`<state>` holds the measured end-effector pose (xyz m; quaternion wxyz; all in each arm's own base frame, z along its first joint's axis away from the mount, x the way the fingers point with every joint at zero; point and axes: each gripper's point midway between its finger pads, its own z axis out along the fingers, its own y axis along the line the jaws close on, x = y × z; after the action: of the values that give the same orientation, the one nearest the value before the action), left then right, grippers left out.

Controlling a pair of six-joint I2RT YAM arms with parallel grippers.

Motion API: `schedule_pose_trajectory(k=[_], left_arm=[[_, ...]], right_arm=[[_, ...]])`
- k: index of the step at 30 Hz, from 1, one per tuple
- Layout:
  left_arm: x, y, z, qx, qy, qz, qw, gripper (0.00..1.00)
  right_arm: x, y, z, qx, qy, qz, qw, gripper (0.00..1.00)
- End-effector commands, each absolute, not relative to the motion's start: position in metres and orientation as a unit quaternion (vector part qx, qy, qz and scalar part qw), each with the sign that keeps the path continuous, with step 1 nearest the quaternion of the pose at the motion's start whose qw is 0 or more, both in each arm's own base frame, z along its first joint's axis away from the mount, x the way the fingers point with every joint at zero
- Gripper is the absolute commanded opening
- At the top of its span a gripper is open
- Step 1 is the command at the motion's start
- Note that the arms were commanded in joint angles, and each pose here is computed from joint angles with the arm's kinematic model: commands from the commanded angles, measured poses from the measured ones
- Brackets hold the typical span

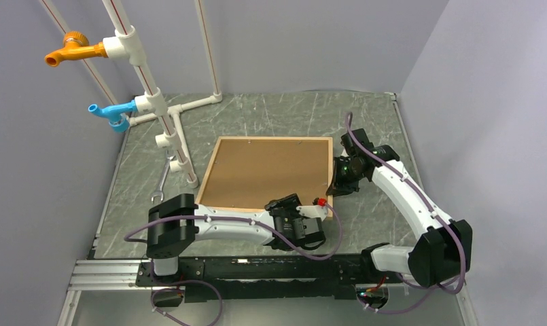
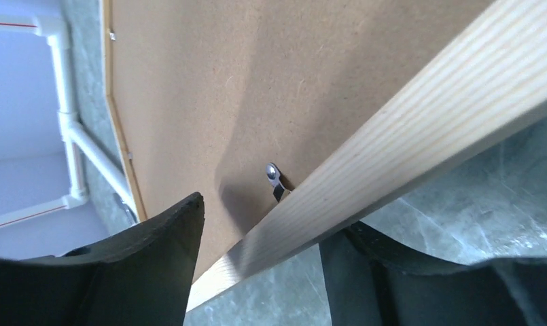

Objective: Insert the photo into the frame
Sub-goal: Turn over the photo frame at the center of the board.

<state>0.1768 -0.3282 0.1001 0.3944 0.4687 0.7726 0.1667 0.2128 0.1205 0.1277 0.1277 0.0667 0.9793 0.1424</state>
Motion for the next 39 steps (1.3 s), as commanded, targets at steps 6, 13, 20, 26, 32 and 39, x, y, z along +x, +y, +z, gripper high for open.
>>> schedule_pose_trajectory(k=[6, 13, 20, 26, 32, 39], left_arm=[[0.199, -0.318, 0.149, 0.420, 0.744, 0.245, 0.459, 0.47], [0.202, -0.313, 0.173, 0.402, 0.742, 0.248, 0.475, 0.18], [0.199, -0.304, 0.202, 0.371, 0.751, 0.231, 0.494, 0.08], [0.186, -0.299, 0.228, 0.347, 0.760, 0.184, 0.517, 0.01], [0.168, -0.300, 0.252, 0.342, 0.770, 0.106, 0.528, 0.00], [0.152, -0.293, 0.282, 0.331, 0.775, 0.001, 0.538, 0.00]], right_arm=[[0.218, 0.144, 0.180, 0.048, 0.954, 0.239, 0.176, 0.03], [0.229, 0.141, 0.216, 0.038, 0.937, 0.256, 0.236, 0.51], [0.242, 0.128, 0.271, 0.023, 0.902, 0.247, 0.355, 0.94], [0.247, 0.128, 0.321, -0.006, 0.846, 0.270, 0.460, 0.99], [0.242, 0.144, 0.361, -0.107, 0.771, 0.307, 0.548, 0.99], [0.230, 0.155, 0.401, -0.219, 0.633, 0.309, 0.675, 0.99]])
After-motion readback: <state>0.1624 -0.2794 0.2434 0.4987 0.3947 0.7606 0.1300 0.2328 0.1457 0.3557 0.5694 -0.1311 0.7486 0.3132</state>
